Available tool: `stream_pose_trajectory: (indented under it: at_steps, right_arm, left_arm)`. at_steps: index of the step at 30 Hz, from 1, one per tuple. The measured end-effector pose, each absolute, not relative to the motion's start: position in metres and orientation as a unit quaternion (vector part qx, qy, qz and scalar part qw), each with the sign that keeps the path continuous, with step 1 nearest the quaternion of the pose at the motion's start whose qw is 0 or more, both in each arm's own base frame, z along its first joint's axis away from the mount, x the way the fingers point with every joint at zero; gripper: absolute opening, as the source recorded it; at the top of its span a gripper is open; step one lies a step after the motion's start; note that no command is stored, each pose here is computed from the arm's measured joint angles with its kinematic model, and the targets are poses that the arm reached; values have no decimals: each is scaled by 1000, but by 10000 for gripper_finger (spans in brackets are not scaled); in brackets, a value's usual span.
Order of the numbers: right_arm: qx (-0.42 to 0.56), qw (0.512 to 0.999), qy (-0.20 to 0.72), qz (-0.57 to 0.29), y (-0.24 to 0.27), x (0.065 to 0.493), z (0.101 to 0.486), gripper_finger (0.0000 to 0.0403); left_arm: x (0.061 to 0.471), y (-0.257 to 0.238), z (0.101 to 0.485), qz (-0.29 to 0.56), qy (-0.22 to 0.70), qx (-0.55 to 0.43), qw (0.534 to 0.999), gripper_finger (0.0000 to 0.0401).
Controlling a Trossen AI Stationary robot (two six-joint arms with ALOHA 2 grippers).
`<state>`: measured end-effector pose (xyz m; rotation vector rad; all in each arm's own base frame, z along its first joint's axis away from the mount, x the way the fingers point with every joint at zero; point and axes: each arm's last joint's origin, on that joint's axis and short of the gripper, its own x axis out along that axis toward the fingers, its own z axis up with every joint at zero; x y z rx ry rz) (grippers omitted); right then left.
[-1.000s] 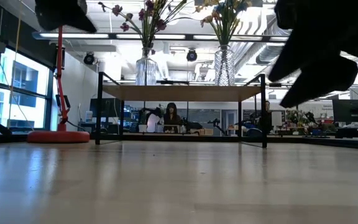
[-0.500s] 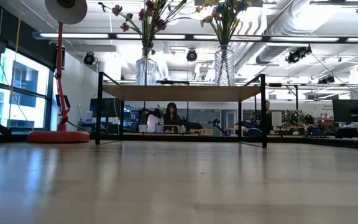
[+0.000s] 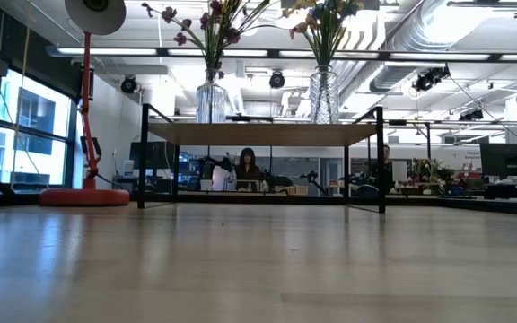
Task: Pick and place flowers into a vace then onto a shelf
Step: Return to Home Position
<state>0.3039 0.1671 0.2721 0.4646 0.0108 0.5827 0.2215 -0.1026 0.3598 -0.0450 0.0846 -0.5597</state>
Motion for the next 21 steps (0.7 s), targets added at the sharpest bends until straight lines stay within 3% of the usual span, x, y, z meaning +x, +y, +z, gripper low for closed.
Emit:
stream_pose_trajectory:
  at_steps: [6,12,15,21]
  right_arm:
    - [226,934,2,276,164,305,272,369]
    - [240,926,3,290,146,308,281,369]
    - [241,929,6,283,130,308,289,369]
    - [225,945,47,234,103,297,301,369]
  left_arm:
    - [203,-95,364,-275,65,-12,959,310]
    - [170,-75,370,-258,23,7,966,310]
    - [155,-58,352,-235,12,-11,972,310]
    - [133,-42,297,-270,-52,-40,961,310]
